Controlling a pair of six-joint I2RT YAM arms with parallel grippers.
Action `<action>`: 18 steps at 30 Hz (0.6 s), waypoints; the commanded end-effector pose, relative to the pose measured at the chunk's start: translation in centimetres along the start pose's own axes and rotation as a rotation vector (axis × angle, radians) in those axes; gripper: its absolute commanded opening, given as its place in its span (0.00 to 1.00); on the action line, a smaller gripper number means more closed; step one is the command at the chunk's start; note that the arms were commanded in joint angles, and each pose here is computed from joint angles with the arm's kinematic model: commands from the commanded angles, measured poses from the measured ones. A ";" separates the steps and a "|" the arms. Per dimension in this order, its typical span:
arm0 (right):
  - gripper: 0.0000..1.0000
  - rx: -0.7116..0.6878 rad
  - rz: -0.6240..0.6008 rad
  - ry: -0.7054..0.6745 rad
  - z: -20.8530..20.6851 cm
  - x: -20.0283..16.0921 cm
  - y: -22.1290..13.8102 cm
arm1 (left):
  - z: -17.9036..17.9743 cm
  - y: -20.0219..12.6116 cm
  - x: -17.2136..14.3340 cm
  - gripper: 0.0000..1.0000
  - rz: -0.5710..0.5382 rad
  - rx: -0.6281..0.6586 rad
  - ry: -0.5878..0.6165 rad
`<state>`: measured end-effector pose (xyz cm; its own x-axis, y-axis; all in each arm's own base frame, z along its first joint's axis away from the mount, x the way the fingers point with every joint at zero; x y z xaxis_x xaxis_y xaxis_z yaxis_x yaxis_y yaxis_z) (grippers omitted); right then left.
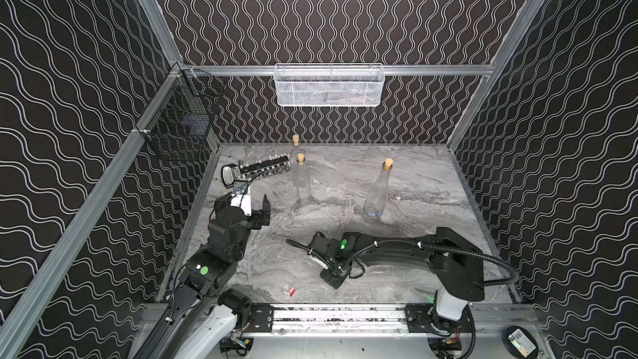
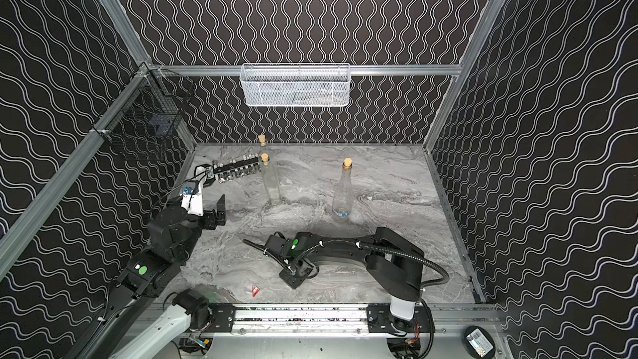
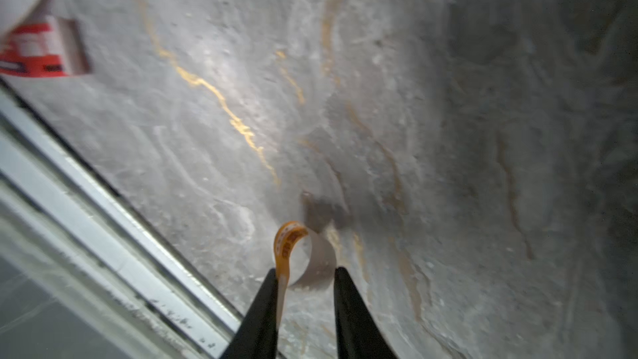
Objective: Remove the label from the bottle
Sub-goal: Place the label at the center of the board.
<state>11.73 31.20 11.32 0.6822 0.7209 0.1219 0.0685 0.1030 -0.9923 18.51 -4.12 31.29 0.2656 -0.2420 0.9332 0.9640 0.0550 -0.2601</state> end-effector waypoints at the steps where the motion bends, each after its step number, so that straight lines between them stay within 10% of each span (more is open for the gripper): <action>1: 0.30 -0.111 0.036 0.016 -1.3 -0.9 0.0 | 0.0 0.0 0.4 0.99 -0.015 -0.008 -0.010; 18: 0.29 -0.143 0.104 -0.022 -0.1 -1.0 2.0 | -0.1 0.0 0.4 0.99 -0.012 -0.016 -0.007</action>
<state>11.56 30.45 9.36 0.6788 0.7331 0.0423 0.1122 -0.0466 -0.9926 18.62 -4.27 31.20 0.2692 -0.2443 0.9316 0.9628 0.0447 -0.2665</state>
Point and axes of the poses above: each gripper's point midway between its finger pads, its own y axis out along the fingers, its own z axis along the line the jaws close on, x = y × z, the point moved 8 cm from there along -y, back along the fingers, and after that the axes turned 6 degrees about y, right-handed, at the moved point
